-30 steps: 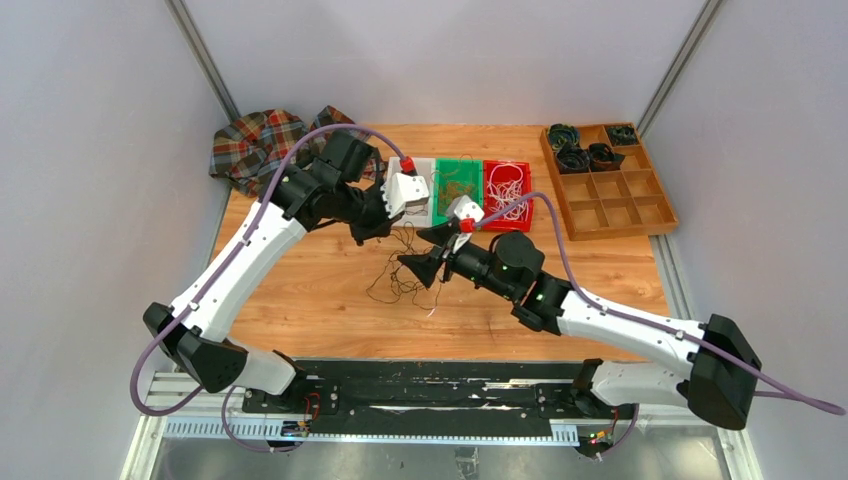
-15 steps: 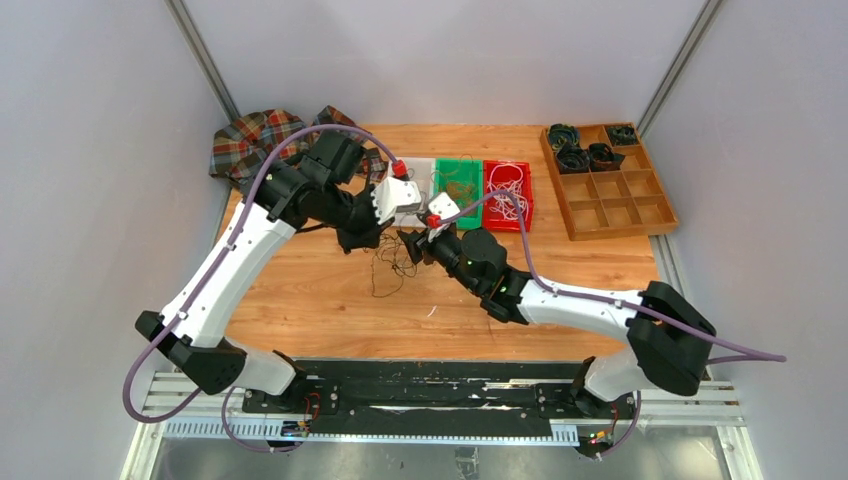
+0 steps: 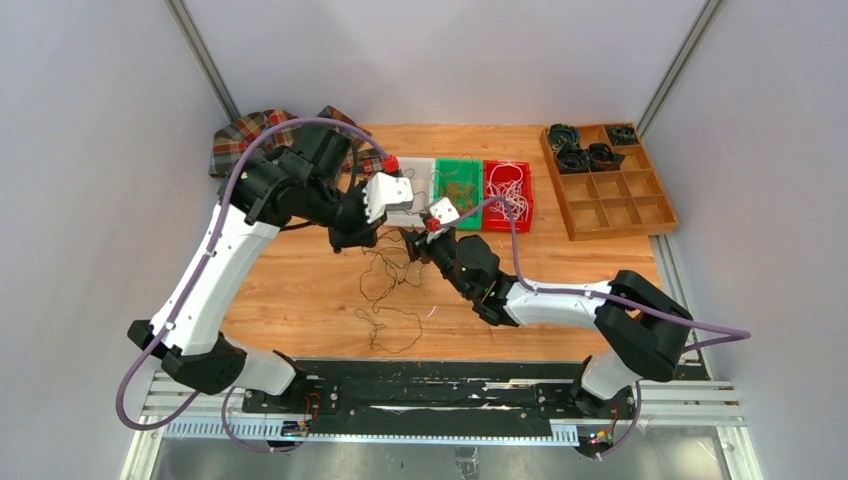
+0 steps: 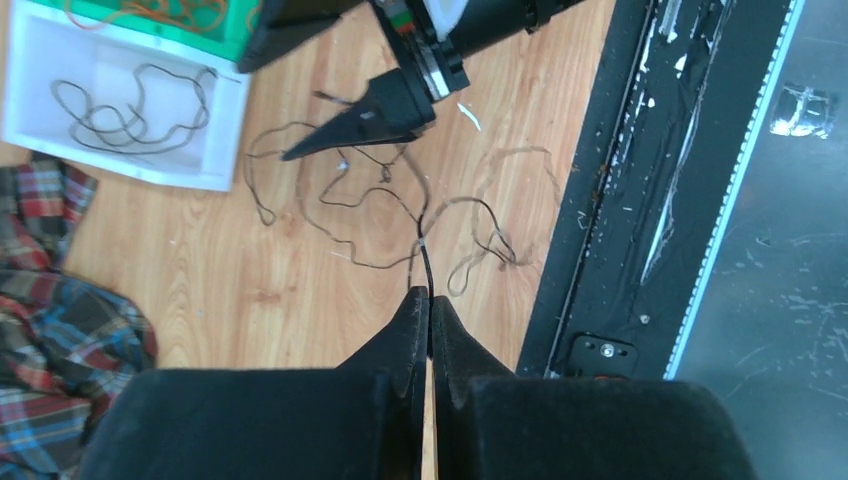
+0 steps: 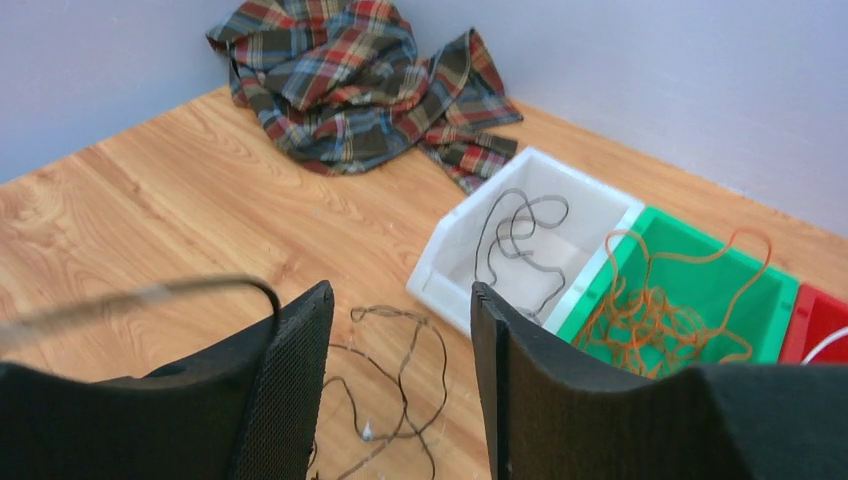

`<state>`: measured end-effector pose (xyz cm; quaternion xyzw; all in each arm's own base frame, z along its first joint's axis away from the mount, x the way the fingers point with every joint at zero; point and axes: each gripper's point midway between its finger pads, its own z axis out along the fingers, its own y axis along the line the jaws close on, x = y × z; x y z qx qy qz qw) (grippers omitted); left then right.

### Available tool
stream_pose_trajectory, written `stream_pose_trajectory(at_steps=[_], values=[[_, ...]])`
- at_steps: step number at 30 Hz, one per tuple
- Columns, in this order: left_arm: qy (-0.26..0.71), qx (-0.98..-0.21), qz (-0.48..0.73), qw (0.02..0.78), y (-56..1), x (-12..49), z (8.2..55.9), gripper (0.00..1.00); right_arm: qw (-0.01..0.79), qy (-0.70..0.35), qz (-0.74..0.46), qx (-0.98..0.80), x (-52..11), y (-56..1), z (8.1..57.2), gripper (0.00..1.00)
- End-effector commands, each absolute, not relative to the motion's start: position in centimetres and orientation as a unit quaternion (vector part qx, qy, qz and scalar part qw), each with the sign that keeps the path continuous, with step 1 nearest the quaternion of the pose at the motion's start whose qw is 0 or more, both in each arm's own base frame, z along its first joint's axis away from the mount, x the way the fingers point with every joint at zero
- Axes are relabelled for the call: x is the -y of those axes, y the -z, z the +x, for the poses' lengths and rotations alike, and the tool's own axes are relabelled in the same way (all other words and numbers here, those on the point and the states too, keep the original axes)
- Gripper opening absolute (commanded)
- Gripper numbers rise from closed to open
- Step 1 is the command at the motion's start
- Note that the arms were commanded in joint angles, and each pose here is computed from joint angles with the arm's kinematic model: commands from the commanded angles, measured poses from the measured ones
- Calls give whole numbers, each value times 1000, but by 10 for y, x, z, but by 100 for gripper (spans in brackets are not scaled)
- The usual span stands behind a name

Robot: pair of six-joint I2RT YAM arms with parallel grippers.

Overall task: Untangle the cables
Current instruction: Untie the cable.

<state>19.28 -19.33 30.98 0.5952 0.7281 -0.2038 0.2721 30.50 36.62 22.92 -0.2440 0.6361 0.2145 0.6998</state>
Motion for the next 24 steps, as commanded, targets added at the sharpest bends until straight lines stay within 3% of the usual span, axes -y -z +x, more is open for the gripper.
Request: stream_pose_trajectory(at_steps=[1,7,13,19,24], values=[[202,-701,608,312,-339,196,190,0,695,-239,-214,-644,-360,-212,296,53],[142,-693,598,377,-378,191,218,0,681,-239,-199,-663,-338,-189,285,56],[74,-683,579,439,-418,183,247,1,680,-291,-211,-639,-317,-216,256,64],[84,-665,582,460,-432,190,247,0,667,-380,-287,-572,-347,-267,222,70],[103,-649,587,472,-441,195,240,0,668,-393,-326,-541,-386,-301,229,72]])
